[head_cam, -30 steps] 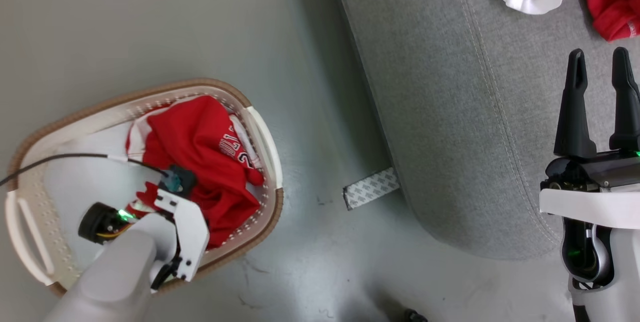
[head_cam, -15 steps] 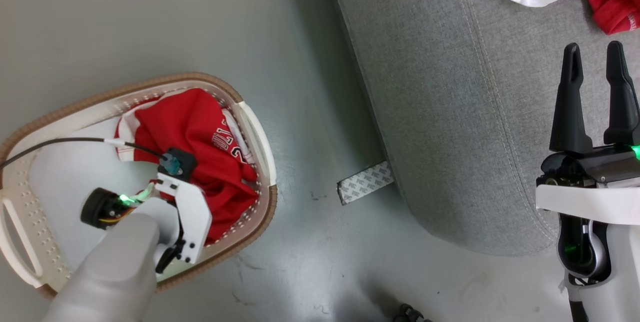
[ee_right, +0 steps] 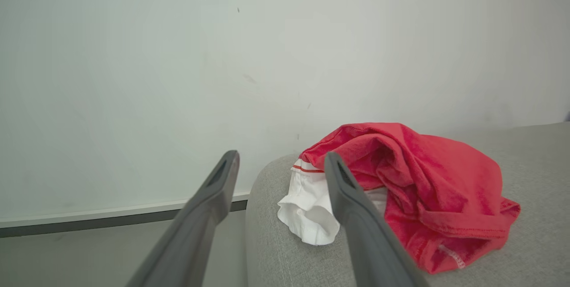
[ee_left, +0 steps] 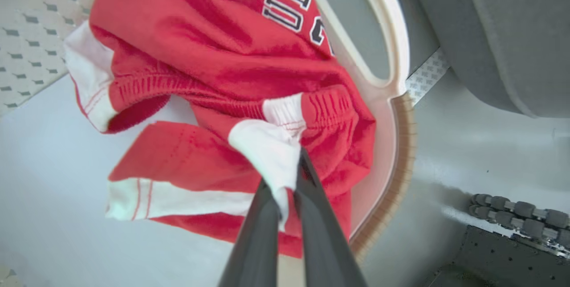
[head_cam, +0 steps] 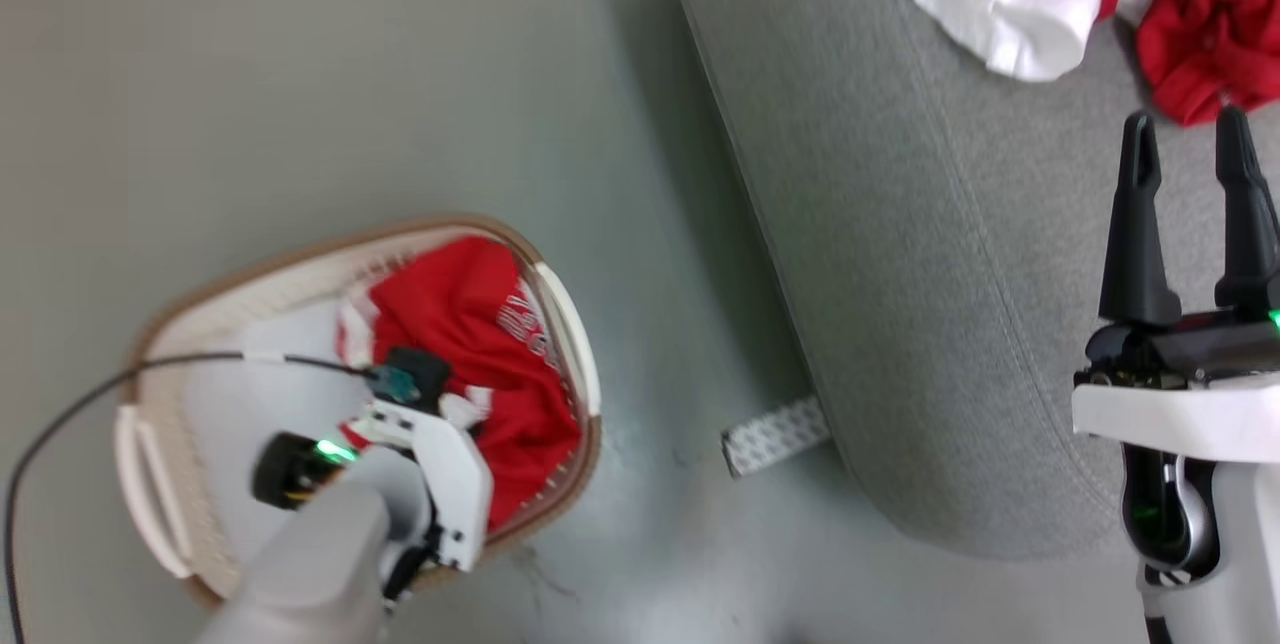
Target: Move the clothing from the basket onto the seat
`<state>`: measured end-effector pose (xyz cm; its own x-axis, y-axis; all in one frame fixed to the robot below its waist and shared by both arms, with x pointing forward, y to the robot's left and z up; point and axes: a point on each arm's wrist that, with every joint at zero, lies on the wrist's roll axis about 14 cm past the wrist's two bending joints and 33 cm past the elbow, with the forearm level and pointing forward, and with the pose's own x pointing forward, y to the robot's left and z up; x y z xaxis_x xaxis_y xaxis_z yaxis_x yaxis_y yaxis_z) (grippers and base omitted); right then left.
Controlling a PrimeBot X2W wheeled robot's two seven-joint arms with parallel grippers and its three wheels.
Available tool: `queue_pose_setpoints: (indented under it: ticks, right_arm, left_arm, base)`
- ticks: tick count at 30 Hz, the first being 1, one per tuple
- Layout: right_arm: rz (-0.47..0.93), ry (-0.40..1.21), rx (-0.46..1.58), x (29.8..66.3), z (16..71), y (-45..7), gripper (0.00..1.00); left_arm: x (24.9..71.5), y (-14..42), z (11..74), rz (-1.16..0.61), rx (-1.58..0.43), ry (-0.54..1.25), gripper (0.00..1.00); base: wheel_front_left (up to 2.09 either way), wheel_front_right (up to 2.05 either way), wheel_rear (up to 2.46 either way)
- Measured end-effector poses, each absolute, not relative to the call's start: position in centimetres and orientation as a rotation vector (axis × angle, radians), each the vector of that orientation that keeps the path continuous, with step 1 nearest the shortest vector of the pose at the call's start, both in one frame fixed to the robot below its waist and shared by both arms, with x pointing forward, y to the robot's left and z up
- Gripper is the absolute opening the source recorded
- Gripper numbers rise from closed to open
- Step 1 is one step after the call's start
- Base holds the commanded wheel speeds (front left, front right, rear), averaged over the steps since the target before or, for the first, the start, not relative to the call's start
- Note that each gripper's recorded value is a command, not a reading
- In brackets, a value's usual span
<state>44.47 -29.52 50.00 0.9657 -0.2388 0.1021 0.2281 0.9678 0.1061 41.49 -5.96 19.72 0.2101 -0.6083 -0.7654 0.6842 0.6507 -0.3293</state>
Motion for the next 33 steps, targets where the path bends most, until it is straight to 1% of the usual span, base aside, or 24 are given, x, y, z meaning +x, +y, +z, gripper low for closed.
queue_pose_setpoints:
  ticks: [13, 19, 27, 33]
  right_arm:
    - [-0.157, -0.215, 0.135, 41.1, 54.5, -26.7, 1.0]
    - [-0.104, -0.236, 0.167, 39.6, 55.6, -24.9, 1.0]
    - [-0.002, -0.249, 0.229, 38.8, 56.5, -21.4, 1.0]
    - [0.061, -0.235, 0.266, 38.2, 56.3, -19.0, 1.0]
  left_arm:
    - [42.8, -6.4, 32.8, -0.837, -0.079, 0.643, 0.0]
    - [43.2, -6.0, 39.4, -0.82, -0.13, 0.443, 0.0]
    - [44.3, -4.2, 48.2, -0.771, -0.161, 0.184, 0.0]
    - [44.3, -3.2, 55.5, -0.756, -0.169, -0.007, 0.0]
  base:
    - [0.0, 0.0, 0.0]
    - [0.0, 0.0, 0.0]
    - [0.0, 0.0, 0.0]
    - [0.0, 0.0, 0.0]
